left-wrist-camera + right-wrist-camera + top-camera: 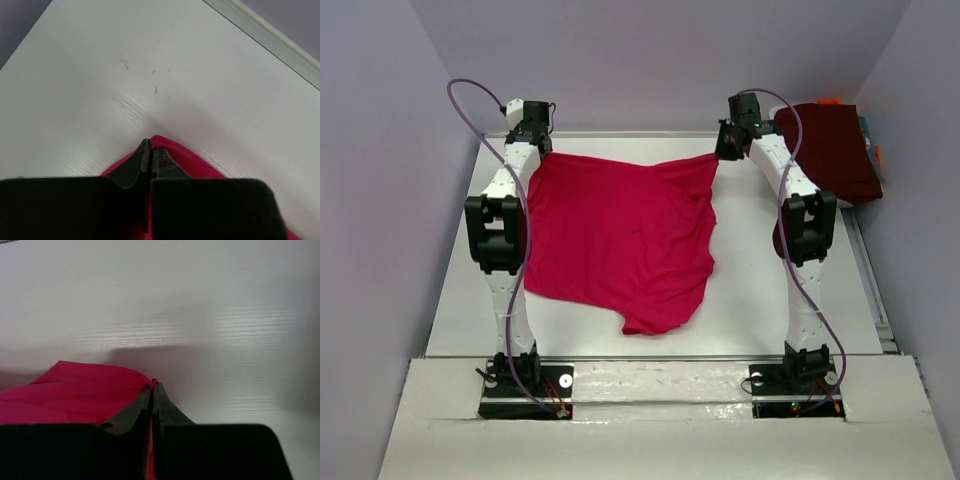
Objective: Fold and stack the t-shirts
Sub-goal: Flatten out the tshirt
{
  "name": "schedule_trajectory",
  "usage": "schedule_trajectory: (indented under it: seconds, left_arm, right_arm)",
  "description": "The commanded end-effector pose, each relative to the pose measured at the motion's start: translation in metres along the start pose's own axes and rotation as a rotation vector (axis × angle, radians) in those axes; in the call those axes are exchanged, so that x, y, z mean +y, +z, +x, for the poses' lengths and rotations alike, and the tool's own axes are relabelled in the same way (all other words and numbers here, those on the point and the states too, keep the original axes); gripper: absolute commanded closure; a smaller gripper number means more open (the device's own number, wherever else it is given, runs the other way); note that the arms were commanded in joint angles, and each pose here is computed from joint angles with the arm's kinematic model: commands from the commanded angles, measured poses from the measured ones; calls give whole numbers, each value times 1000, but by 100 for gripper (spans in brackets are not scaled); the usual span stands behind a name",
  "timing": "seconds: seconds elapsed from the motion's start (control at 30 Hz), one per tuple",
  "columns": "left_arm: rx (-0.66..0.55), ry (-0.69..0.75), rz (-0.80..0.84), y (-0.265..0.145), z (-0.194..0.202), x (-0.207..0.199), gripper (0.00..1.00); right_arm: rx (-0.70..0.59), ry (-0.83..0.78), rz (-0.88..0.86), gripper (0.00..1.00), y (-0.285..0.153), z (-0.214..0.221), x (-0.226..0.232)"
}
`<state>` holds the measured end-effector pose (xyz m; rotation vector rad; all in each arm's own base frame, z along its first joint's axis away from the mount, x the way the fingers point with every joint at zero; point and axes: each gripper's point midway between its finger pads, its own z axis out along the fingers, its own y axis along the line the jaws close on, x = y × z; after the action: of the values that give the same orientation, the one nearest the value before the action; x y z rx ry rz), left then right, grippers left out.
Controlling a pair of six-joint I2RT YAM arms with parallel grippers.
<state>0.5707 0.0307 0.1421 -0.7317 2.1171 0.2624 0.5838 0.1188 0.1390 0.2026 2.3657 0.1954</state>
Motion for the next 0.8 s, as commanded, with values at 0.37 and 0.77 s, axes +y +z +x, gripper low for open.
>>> schedule_trajectory:
  seconds: [0.37,0.77]
  left_arm:
    - [-65,-52,-21,30,-31,-10,94]
    - [-54,-49,-44,46,-19,-4,94]
  right_arm:
    - [10,-16,-15,93,29,-2,1]
    - [-40,12,-180,93,46,-16,34]
